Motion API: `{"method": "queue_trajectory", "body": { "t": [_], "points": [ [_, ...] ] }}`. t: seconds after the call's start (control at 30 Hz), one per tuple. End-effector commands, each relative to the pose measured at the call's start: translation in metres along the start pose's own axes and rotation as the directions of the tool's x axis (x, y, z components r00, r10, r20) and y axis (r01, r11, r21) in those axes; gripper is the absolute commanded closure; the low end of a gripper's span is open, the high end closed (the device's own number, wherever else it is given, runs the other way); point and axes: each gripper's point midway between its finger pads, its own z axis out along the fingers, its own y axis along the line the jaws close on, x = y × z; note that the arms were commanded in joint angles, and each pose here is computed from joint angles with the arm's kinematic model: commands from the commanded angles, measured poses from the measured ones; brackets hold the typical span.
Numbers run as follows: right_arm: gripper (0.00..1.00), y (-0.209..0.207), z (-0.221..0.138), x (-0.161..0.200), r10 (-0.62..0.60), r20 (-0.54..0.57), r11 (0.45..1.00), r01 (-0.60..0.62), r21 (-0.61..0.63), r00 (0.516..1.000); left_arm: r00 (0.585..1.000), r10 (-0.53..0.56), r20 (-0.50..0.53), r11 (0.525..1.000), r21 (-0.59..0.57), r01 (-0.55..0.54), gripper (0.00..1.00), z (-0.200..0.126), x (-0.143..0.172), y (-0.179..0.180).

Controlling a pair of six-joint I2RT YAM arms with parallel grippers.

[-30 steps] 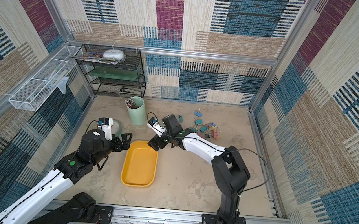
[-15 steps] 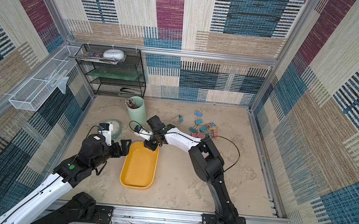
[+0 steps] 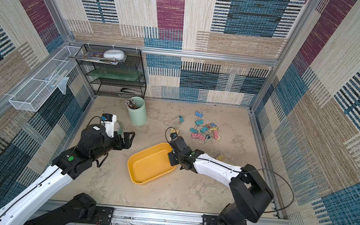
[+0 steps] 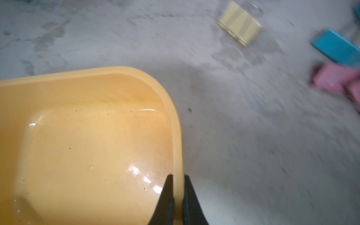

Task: Put the binder clips in the storage box
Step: Adjust the storage box at the center of the board.

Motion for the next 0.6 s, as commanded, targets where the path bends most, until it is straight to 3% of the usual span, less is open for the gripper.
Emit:
{"method": "queue_trajectory", "body": {
  "t": [0.0, 0.23, 0.37, 0.47, 0.57],
  "points": [
    [1.0, -0.042, -0.022, 0.028, 0.322, 0.074, 0.936, -0.329, 0.122, 0.944, 0.986, 0.151, -0.067, 0.984, 0.105, -0.143, 0.0, 0.0, -0.003, -0.023],
    [1.0, -0.047, -0.036, 0.071, 0.372, 0.021, 0.926, -0.373, 0.064, 0.928, 0.951, 0.307, -0.024, 0.935, 0.192, -0.297, 0.0, 0.006, -0.025, -0.046],
    [0.85, -0.04, -0.037, 0.079, 0.407, -0.022, 0.913, -0.406, 0.036, 0.913, 0.942, 0.336, -0.021, 0.918, 0.23, -0.323, 0.0, 0.012, -0.018, -0.05],
    [0.74, -0.041, -0.055, 0.051, 0.388, 0.05, 0.921, -0.389, 0.029, 0.92, 0.951, 0.308, -0.023, 0.921, 0.258, -0.292, 0.0, 0.014, -0.007, -0.051],
    [0.63, -0.039, -0.086, -0.017, 0.288, 0.255, 0.954, -0.299, 0.002, 0.923, 0.963, 0.268, -0.015, 0.922, 0.295, -0.252, 0.0, 0.009, -0.003, -0.056]
  ]
}}
